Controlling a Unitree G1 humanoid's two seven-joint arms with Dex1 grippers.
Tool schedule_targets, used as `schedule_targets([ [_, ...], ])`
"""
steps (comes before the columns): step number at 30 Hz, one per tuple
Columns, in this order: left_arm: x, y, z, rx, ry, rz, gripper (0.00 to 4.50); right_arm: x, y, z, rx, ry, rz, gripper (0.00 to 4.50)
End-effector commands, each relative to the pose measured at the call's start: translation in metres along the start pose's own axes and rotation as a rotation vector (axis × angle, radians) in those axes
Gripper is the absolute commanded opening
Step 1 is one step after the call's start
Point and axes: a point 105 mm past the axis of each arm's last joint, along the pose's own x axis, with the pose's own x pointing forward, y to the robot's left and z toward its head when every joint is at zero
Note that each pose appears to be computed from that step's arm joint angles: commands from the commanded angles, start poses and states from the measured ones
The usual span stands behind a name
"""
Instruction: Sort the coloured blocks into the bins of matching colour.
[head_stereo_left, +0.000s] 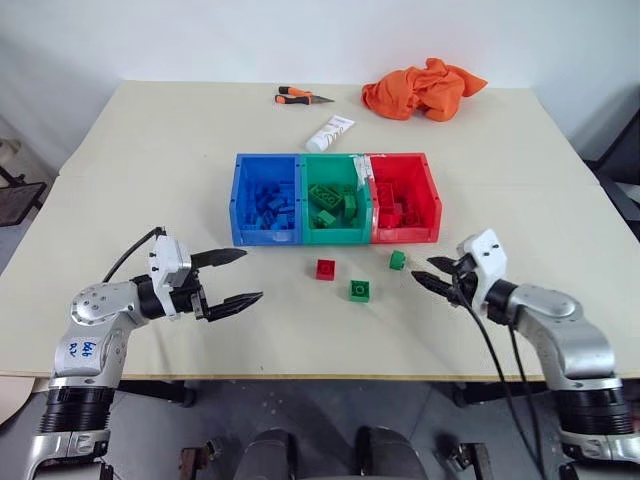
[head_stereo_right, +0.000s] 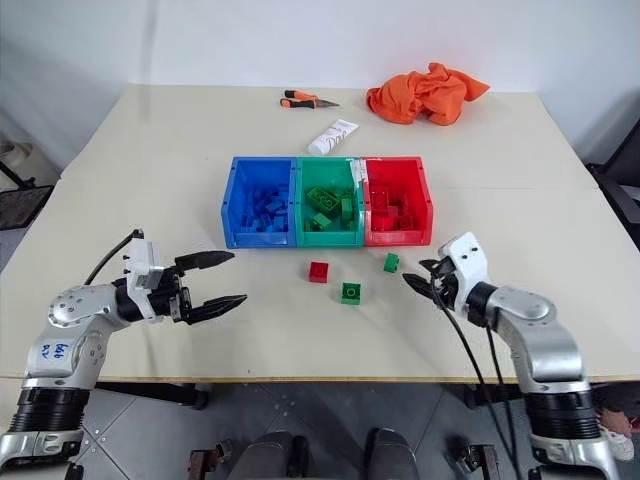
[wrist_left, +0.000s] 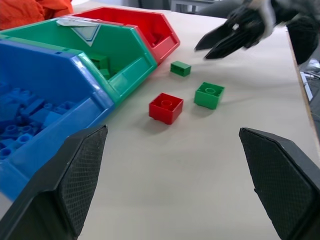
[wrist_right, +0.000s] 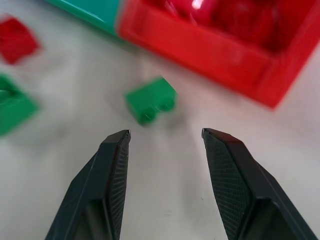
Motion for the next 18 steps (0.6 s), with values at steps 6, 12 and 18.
schedule_targets([
  [6, -0.005, -0.005, 0.014, 0.035, -0.009, -0.026, 4.5, 0.02, 0.004, 0.009, 0.017, -0.086, -0.025, 2.38],
  [12, -0.005, -0.005, 0.014, 0.033, -0.008, -0.03, 4.5, 0.031, 0.021, 0.014, 0.036, -0.123, 0.059, 2.38],
  [18, -0.005, -0.007, 0.013, 0.031, -0.009, -0.022, 4.5, 0.038, 0.021, 0.007, 0.059, -0.083, 0.057, 2.38],
])
